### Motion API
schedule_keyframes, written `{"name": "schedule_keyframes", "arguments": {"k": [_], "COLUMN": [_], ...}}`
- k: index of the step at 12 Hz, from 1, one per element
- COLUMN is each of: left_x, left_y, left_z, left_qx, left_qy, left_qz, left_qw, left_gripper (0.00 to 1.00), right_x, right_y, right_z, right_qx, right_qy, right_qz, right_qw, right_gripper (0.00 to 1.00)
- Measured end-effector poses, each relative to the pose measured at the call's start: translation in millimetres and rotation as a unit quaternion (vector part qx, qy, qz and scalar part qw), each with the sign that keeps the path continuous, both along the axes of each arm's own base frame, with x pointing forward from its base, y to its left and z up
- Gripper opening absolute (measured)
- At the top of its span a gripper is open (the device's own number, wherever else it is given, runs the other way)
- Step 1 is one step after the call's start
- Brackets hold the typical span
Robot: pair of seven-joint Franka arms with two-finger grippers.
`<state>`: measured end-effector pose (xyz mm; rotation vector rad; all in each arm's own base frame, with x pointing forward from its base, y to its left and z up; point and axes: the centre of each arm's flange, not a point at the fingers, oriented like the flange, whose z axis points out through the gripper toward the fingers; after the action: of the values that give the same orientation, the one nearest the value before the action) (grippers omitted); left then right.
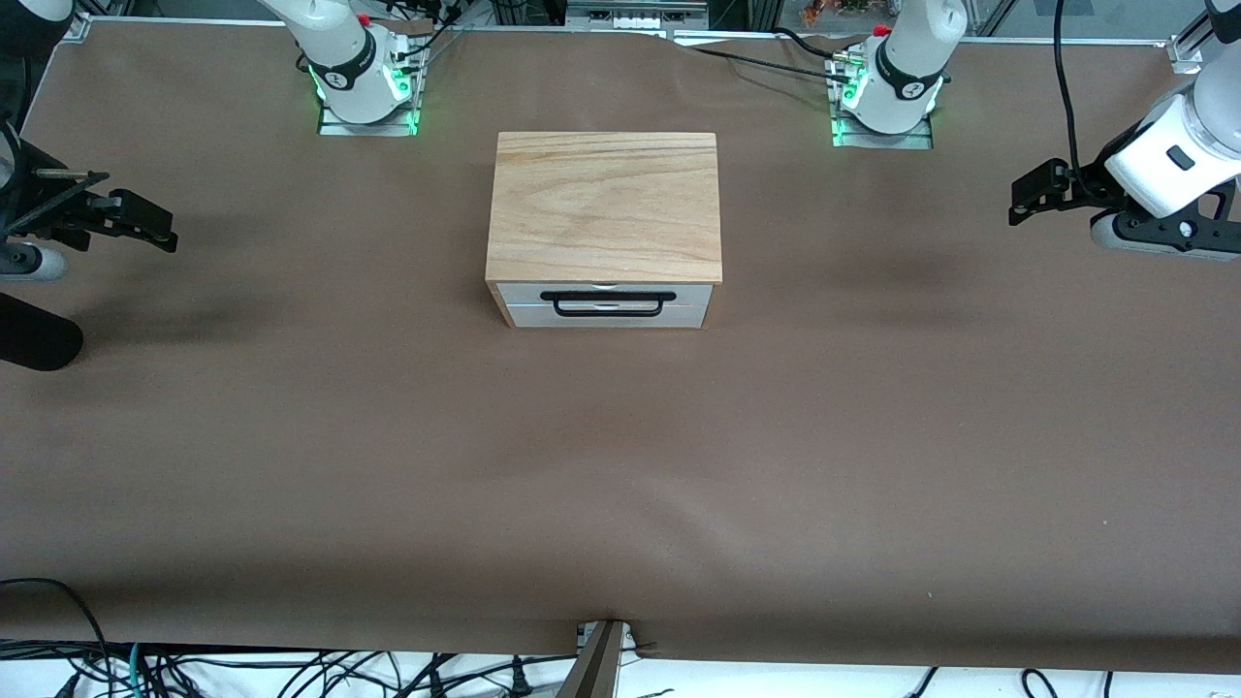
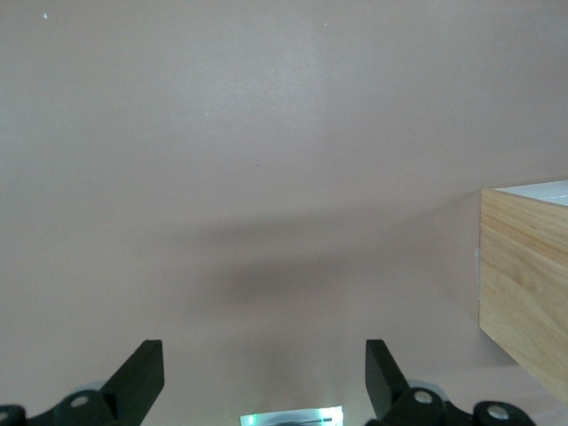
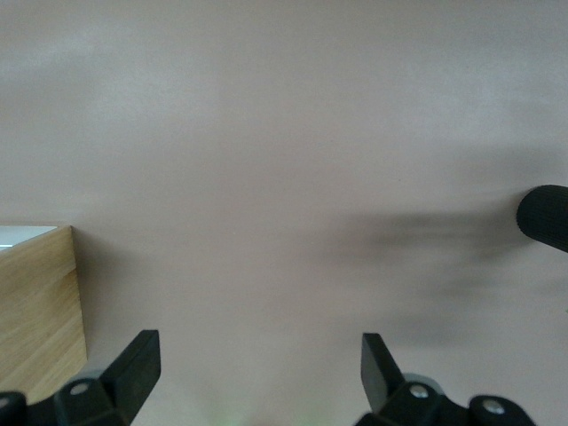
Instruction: Pull top drawer with both arms simultaneously
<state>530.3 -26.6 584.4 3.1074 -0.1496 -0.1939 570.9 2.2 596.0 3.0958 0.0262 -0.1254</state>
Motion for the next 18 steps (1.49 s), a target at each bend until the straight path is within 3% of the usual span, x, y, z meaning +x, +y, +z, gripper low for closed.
{"name": "schedule_keyframes", "arguments": {"k": [13,18], "left_x": [2.9,16.6], "left_y": [-0.3,-1.8], "left_z": [-2.1,-20.3], "left_qx": [0.0,0.001], "left_qy": [-0.004,-0.018], "left_qz": [0.0,0.001], "left_qw": [1.0,1.0], "left_gripper": [1.0,1.0], "right_x": [0.6,17.6], "right_y": [-0.5,11.1], "right_z": [-1.3,-39.7], "right_qx": [-0.003,-0.017], "right_qy": [0.001,0.03], "right_qz": [0.0,0.013], "right_qw": [1.0,0.999], "right_gripper": [1.0,1.0]}}
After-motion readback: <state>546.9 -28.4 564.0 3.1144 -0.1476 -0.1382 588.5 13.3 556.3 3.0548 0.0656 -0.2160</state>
